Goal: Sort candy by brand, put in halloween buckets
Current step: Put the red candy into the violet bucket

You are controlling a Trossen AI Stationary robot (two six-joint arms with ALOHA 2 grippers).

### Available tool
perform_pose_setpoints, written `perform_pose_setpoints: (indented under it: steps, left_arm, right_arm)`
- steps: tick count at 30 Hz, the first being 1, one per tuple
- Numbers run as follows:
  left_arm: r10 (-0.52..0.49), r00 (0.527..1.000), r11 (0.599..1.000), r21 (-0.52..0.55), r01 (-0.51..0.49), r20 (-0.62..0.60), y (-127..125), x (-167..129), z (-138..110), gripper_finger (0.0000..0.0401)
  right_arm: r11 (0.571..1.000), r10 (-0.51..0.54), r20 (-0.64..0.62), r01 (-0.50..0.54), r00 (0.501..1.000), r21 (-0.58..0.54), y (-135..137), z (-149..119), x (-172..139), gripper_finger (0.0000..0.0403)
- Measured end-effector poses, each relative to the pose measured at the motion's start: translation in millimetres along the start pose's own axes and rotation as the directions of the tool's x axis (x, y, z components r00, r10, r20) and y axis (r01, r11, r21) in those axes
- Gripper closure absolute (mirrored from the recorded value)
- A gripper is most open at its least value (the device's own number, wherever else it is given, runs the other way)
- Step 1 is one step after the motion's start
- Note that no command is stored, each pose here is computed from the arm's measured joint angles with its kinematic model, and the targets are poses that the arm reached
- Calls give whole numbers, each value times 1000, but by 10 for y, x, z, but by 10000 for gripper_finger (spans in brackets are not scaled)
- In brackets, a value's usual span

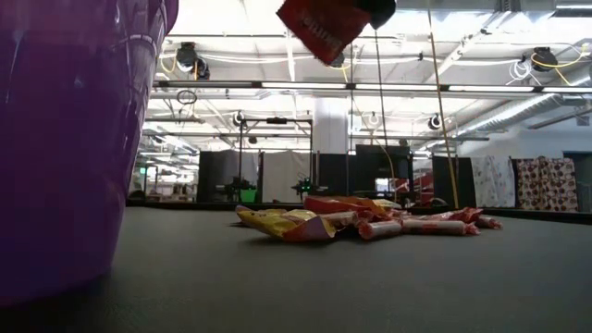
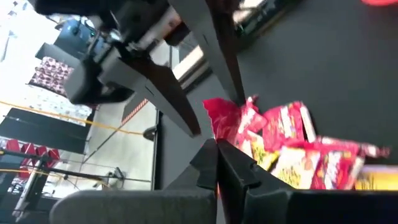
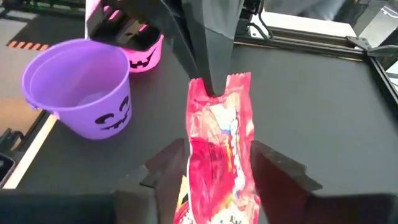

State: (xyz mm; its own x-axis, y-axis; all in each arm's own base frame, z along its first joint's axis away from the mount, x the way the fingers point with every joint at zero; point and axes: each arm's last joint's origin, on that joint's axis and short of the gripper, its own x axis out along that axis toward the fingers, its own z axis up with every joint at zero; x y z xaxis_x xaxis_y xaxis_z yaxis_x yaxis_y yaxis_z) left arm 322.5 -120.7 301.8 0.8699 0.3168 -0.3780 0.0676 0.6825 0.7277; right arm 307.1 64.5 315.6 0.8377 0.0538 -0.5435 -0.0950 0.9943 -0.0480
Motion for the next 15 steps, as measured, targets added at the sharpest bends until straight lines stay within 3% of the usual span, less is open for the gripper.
perform_pose_setpoints:
  steps: [6, 10, 15]
  left_arm:
    - [-28, 998, 997, 66, 32, -62, -59, -42, -57, 399]
    - [-43, 998, 996, 80, 46, -38, -84, -166, -15, 400]
    - [66, 998, 997, -46, -66, 3, 61, -415, 73, 400]
  right_arm:
    - [1000, 7, -82, -9, 997, -21, 31, -79, -29, 142]
    - [999, -28, -162, 20, 986, -47, 17, -157, -48, 122]
    - [994, -106, -254, 94, 961, -59, -28, -250, -66, 125]
